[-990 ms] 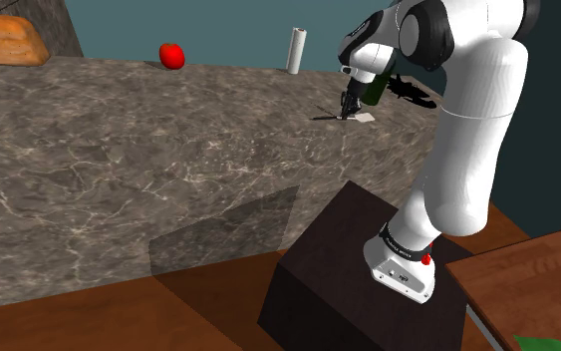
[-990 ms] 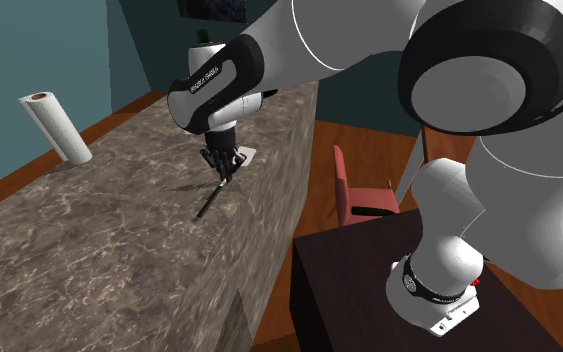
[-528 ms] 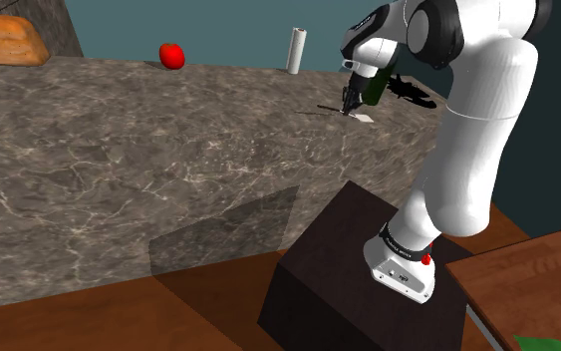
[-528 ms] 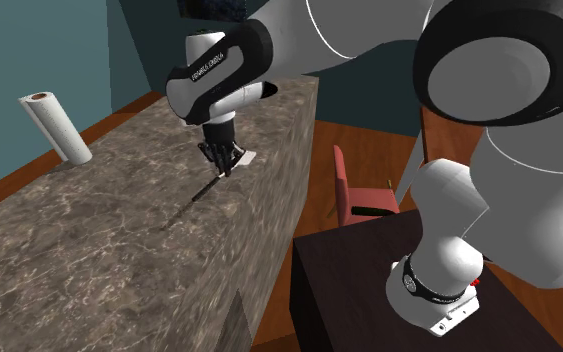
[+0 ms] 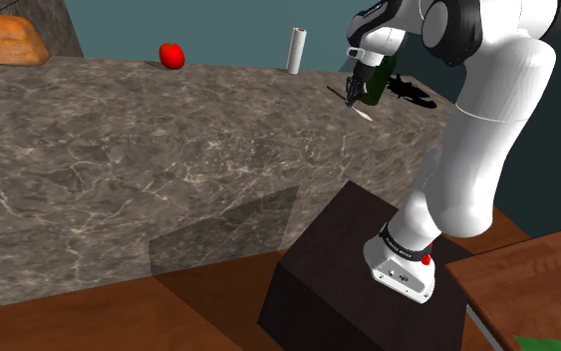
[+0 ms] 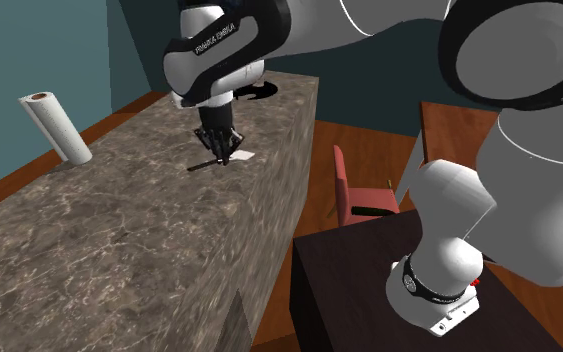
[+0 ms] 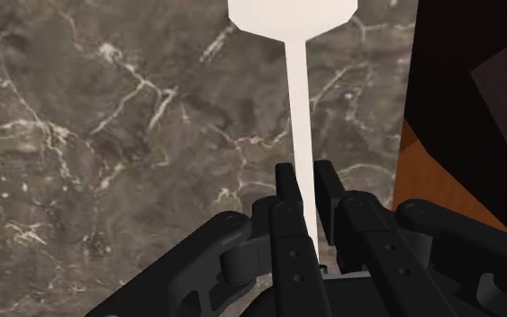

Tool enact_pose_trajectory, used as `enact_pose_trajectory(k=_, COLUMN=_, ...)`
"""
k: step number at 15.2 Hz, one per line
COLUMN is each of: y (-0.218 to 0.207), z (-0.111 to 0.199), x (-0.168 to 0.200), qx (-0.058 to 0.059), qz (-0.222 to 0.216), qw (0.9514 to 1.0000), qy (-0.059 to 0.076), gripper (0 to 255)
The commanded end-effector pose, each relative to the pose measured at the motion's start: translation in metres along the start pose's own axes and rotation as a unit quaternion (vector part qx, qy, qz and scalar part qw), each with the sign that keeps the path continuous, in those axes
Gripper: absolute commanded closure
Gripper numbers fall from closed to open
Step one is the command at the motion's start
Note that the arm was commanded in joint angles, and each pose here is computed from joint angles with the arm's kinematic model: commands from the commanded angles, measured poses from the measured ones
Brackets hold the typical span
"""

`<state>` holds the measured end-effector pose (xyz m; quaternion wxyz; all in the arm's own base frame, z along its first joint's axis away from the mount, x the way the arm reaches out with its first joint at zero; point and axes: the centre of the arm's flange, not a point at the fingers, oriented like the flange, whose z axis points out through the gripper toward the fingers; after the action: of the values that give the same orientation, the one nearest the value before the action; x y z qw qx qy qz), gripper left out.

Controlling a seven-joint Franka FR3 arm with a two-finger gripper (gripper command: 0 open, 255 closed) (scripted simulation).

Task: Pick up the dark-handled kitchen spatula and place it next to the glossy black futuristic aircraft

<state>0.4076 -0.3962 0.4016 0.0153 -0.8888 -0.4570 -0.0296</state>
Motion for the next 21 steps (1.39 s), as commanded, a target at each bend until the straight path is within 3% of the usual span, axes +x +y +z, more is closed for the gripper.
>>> enact_pose_trajectory(k=1, y=0.0, z=-0.011, x=0.001, qx=0.0, qz=0.0, qw=1.0, qy=0.0, gripper=255)
enact_pose_trajectory(k=20, y=0.0, z=-0.11, x=0.008, qx=0.0, qz=0.0, qw=1.0, qy=0.0, gripper=255)
enact_pose_trajectory(k=21, y=-0.002, z=-0.111, x=-0.005, qx=0.0, qz=0.0, qw=1.0, qy=0.0, gripper=255)
